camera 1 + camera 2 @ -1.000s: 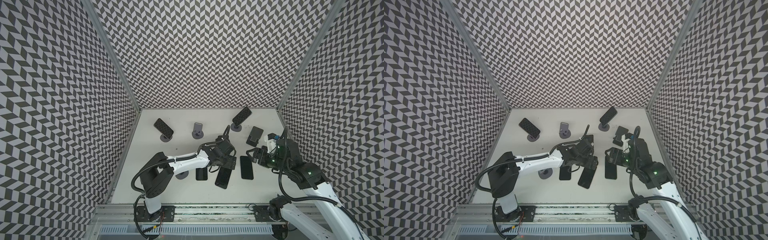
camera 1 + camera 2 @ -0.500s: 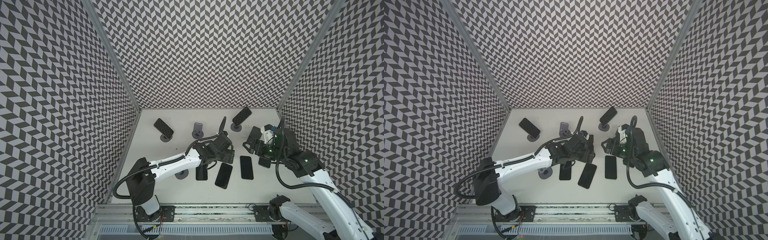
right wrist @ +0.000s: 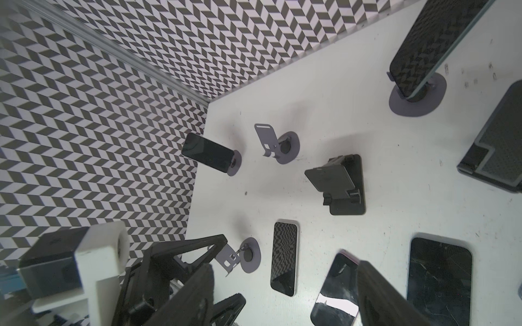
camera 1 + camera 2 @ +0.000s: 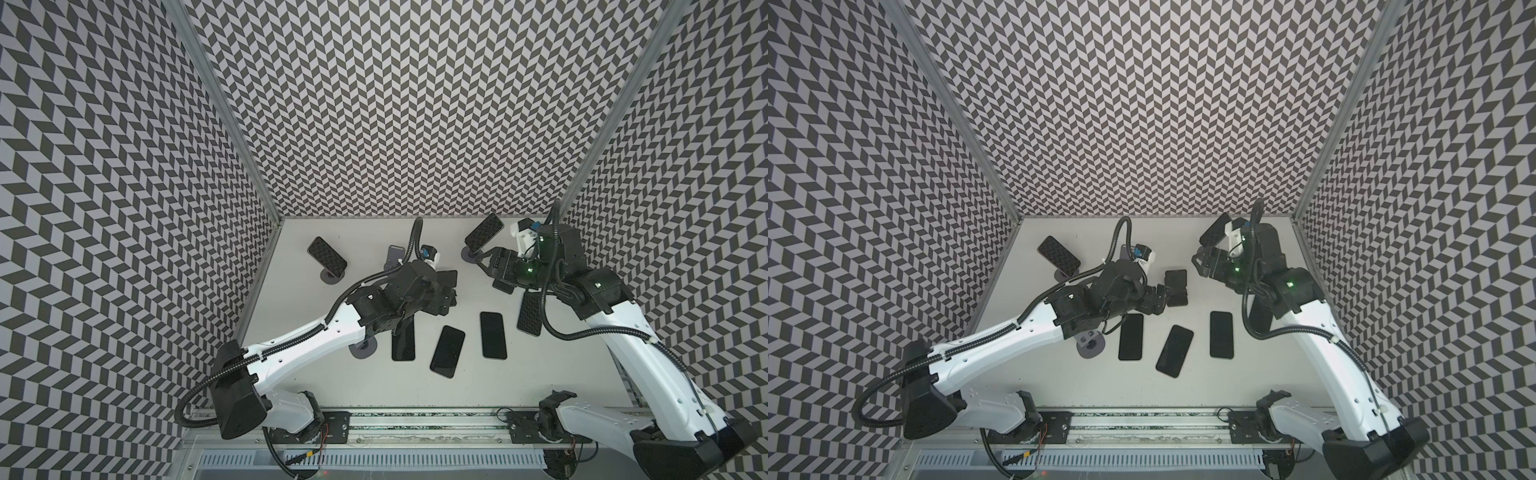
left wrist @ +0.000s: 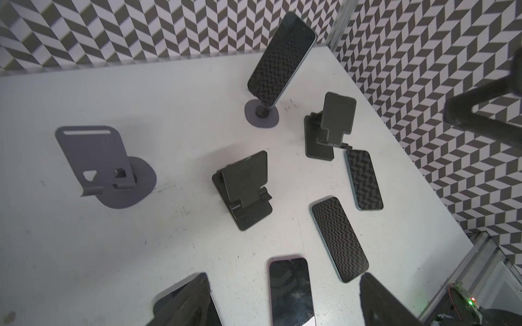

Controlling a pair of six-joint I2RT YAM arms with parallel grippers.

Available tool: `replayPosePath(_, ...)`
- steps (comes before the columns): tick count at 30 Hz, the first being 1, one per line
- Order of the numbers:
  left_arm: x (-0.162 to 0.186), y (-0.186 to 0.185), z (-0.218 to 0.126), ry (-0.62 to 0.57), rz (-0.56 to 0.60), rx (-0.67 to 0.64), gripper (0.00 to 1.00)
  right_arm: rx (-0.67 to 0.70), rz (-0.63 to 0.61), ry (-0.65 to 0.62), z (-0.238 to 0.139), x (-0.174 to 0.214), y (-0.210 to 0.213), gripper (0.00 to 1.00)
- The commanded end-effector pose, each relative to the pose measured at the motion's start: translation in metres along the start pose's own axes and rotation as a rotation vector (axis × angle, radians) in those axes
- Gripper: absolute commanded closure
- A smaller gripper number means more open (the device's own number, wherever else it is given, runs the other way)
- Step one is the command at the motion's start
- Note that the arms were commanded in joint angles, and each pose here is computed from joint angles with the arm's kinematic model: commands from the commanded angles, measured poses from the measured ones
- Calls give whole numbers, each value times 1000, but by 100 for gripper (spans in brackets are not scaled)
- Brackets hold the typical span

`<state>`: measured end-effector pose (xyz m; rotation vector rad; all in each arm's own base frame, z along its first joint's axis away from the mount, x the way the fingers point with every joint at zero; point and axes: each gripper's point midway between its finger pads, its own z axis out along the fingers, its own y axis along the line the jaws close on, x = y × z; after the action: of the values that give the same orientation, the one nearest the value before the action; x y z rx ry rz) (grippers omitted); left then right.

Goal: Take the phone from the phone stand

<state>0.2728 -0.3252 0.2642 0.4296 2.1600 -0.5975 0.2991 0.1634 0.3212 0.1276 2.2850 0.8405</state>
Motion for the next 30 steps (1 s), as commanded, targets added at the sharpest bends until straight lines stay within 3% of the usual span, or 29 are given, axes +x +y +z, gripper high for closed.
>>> replayPosePath(1, -42, 17, -11, -142, 33, -11, 17, -44, -75, -75, 0, -25, 18, 23)
replayPosePath(7, -75, 62, -15, -207, -14, -100, 17, -64, -132, -114, 16, -53, 32, 23)
replayPosePath(18, -98, 130, -36, -275, -149, -343, 18, -157, -127, -112, 70, -76, 47, 25)
replayPosePath(25, -132, 129, -15, -349, 28, -314, 16, -95, -172, -168, 90, -104, 34, 24)
replayPosePath(30, -146, 119, 13, -340, 160, -204, 14, 57, -96, -275, 93, -140, -7, 24)
